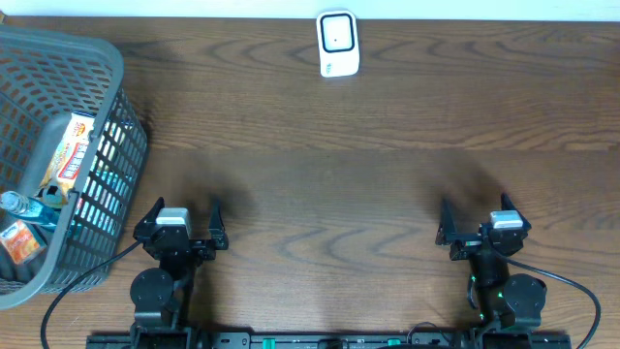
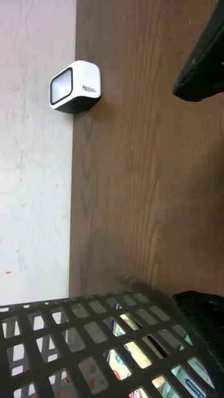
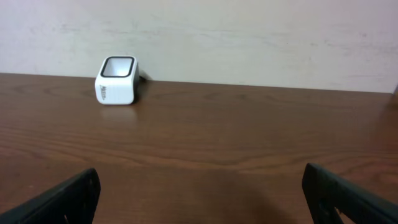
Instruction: Scan the item barcode
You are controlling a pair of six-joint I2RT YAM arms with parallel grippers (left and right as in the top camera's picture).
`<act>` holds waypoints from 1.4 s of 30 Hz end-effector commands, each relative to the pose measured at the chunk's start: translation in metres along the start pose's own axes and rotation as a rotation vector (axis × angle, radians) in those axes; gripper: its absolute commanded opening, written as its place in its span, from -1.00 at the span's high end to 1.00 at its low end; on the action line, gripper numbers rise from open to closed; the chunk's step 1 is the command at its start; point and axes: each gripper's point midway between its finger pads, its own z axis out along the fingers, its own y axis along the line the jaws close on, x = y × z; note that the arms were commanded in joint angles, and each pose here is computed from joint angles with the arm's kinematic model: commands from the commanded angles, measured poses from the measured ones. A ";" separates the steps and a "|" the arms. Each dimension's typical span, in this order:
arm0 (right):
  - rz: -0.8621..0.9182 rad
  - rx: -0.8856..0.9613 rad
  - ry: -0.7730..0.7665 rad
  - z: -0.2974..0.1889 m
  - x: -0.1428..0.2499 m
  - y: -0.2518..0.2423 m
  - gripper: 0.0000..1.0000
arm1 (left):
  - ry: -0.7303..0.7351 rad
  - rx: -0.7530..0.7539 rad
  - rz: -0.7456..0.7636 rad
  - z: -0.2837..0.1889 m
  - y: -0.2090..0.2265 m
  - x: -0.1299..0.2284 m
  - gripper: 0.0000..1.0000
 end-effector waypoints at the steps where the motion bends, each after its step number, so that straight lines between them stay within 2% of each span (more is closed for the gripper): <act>1: -0.005 -0.008 0.000 0.000 0.000 0.003 -0.99 | 0.045 -0.009 -0.007 0.003 0.002 0.018 -0.96; 6: -0.005 -0.008 0.005 0.000 0.001 0.003 -0.99 | 0.045 -0.005 -0.007 0.003 0.002 0.018 -0.96; 17: -0.005 -0.008 0.005 0.000 0.001 0.003 -0.98 | 0.039 0.162 -0.009 -0.006 -0.028 0.001 -0.96; 22: -0.005 -0.008 0.005 0.000 0.001 0.003 -0.99 | 0.026 0.162 -0.008 -0.020 -0.029 -0.030 -0.96; 34: -0.005 -0.008 0.005 0.000 0.001 0.003 -0.98 | -0.055 0.166 0.000 -0.080 -0.035 -0.130 -0.95; 42: -0.005 -0.008 0.005 0.000 0.001 0.003 -0.99 | 0.037 0.192 -0.035 -0.063 -0.041 -0.162 -0.96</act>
